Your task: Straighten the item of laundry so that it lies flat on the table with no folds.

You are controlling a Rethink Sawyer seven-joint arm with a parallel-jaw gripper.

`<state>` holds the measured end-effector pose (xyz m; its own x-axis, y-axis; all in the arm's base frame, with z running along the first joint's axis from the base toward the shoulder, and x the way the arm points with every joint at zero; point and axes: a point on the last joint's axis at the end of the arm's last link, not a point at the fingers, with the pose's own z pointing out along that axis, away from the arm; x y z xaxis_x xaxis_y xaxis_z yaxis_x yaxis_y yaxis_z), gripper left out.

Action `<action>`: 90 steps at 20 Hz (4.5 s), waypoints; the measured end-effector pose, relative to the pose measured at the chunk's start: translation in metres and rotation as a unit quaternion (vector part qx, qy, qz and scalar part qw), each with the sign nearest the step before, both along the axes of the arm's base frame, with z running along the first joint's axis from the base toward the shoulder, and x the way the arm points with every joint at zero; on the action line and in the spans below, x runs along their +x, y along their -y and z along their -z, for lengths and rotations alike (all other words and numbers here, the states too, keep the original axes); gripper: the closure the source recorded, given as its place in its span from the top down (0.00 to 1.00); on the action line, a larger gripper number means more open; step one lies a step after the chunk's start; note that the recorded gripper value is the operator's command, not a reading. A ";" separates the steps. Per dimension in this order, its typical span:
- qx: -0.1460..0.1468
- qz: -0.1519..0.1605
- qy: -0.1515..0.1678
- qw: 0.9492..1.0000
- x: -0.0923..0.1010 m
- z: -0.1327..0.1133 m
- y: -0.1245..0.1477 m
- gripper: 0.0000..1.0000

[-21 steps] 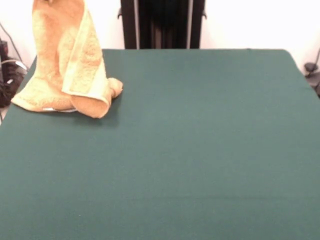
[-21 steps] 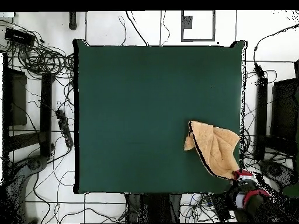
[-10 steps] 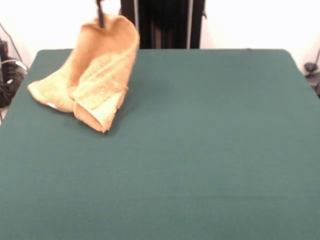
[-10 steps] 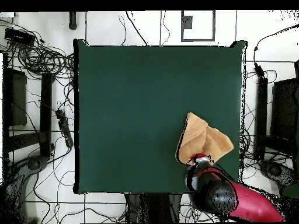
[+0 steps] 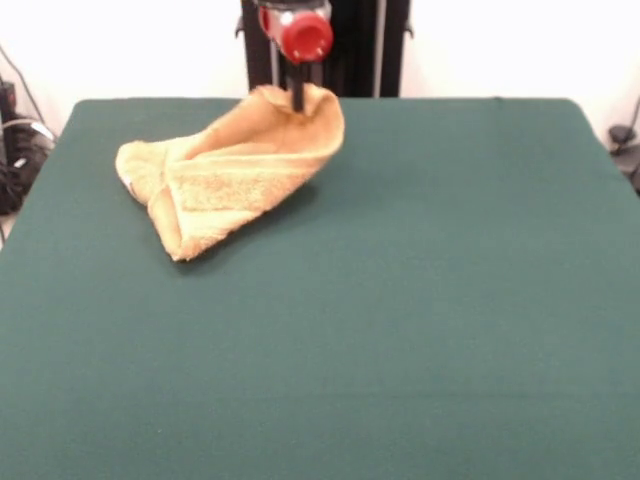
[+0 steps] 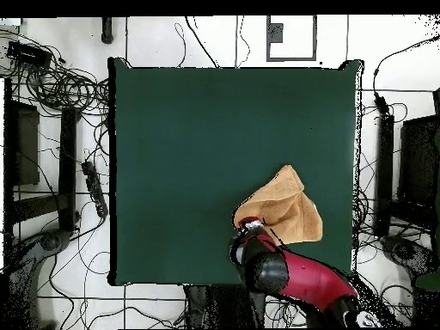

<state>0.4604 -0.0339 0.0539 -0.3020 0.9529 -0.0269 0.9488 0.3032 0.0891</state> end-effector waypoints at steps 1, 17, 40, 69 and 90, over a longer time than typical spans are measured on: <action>0.001 0.005 -0.003 1.000 -0.001 0.009 -0.004 0.00; -0.004 0.096 -0.042 0.994 0.004 0.071 -0.029 0.00; -0.040 0.155 0.005 0.987 0.107 0.026 -0.116 0.00; -0.056 0.190 0.016 0.980 0.243 0.038 -0.205 1.00; -0.013 0.356 0.073 0.932 0.250 -0.055 0.059 1.00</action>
<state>0.7107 -0.0924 0.1088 0.4142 0.9091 -0.0448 0.8888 -0.3935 0.2349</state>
